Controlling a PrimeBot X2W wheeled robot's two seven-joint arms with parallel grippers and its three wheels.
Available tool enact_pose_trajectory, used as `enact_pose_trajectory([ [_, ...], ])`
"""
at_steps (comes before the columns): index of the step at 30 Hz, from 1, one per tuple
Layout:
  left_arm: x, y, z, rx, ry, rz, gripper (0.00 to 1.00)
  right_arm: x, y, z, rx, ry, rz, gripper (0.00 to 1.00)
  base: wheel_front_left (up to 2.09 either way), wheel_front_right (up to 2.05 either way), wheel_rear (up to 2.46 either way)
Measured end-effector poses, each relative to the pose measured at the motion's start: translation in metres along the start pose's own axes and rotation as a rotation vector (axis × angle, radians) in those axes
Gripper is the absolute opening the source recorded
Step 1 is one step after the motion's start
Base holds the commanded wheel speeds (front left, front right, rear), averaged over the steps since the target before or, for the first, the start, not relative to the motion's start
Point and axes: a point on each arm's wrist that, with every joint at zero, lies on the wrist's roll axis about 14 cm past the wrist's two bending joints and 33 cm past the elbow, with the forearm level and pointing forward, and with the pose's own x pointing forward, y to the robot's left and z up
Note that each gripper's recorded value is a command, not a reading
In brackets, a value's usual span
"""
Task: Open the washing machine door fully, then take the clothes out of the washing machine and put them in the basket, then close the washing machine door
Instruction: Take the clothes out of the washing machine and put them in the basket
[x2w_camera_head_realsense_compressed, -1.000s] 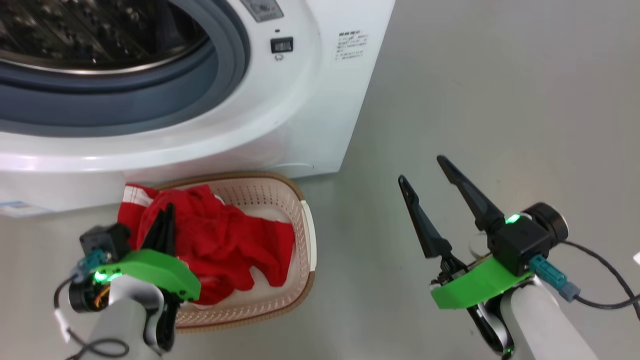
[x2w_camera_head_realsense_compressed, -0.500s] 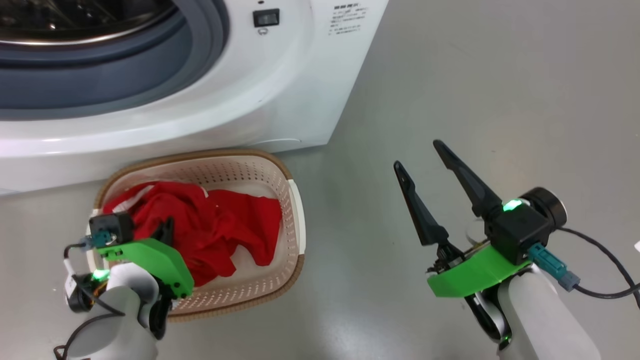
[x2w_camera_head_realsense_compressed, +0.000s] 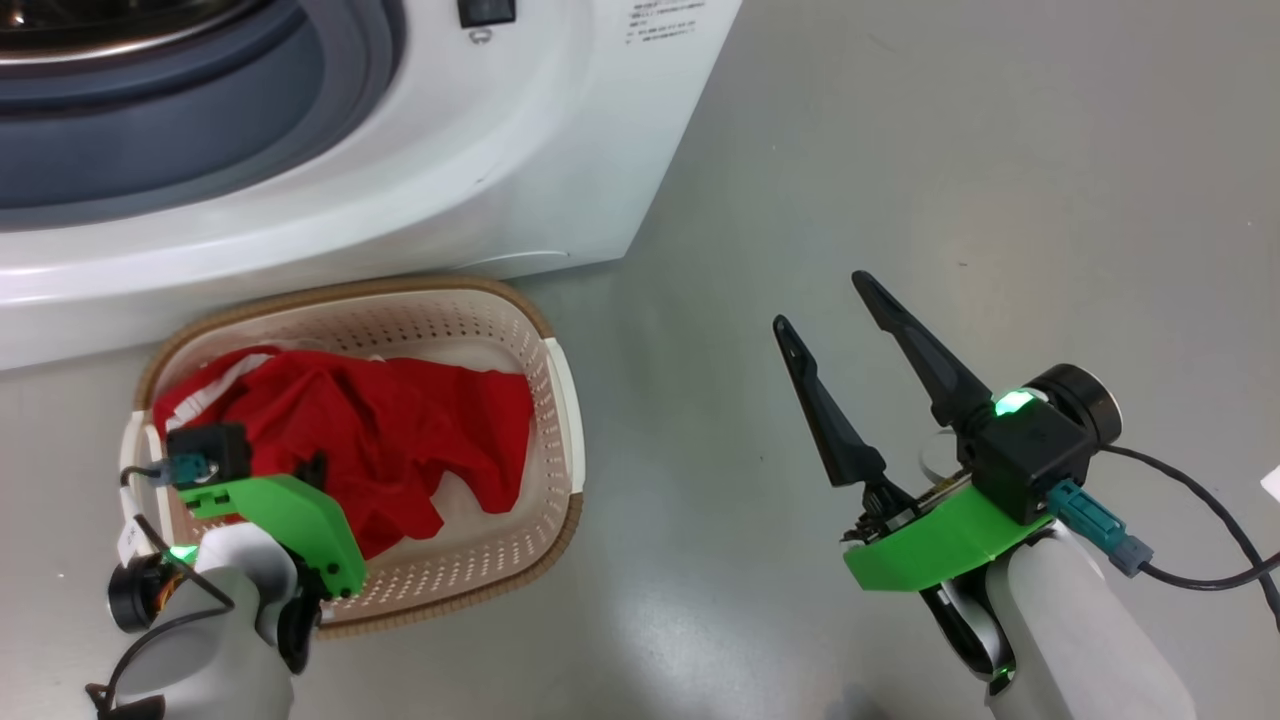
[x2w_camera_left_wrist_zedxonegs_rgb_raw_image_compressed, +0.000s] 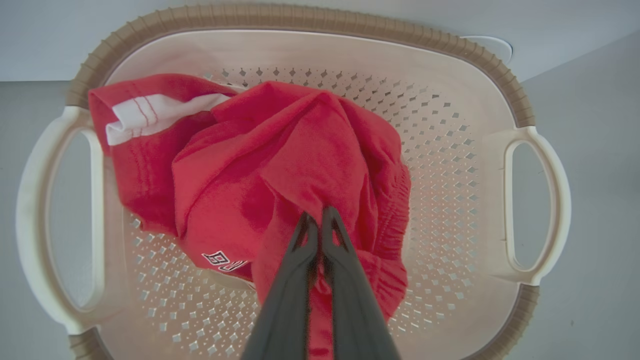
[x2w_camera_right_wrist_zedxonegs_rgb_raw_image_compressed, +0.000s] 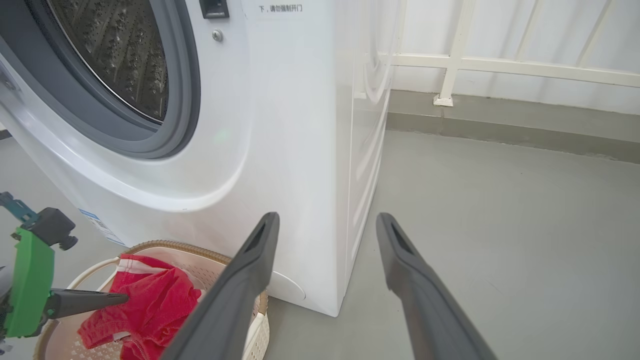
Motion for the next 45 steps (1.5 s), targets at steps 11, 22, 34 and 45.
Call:
enact_pose_trajectory([
  [11, -0.001, -0.001, 0.021, 0.002, -0.089, 0.0, 1.0, 0.003, -0.002, 0.006, 0.0, -0.015, -0.002, 1.0, 0.0, 0.0, 0.0],
  [22, -0.021, -0.011, 0.049, 0.021, -0.218, -0.032, 1.0, 0.002, 0.002, 0.025, -0.004, -0.062, 0.002, 1.0, 0.0, 0.0, 0.0],
  [34, -0.068, -0.038, 0.101, 0.004, -0.473, -0.138, 1.0, -0.01, -0.006, 0.046, -0.014, -0.108, -0.036, 1.0, 0.0, 0.0, 0.0],
  [45, -0.153, -0.038, 0.154, 0.049, -0.799, -0.146, 1.0, -0.032, -0.009, 0.067, -0.03, -0.154, -0.064, 1.0, 0.0, 0.0, 0.0],
])
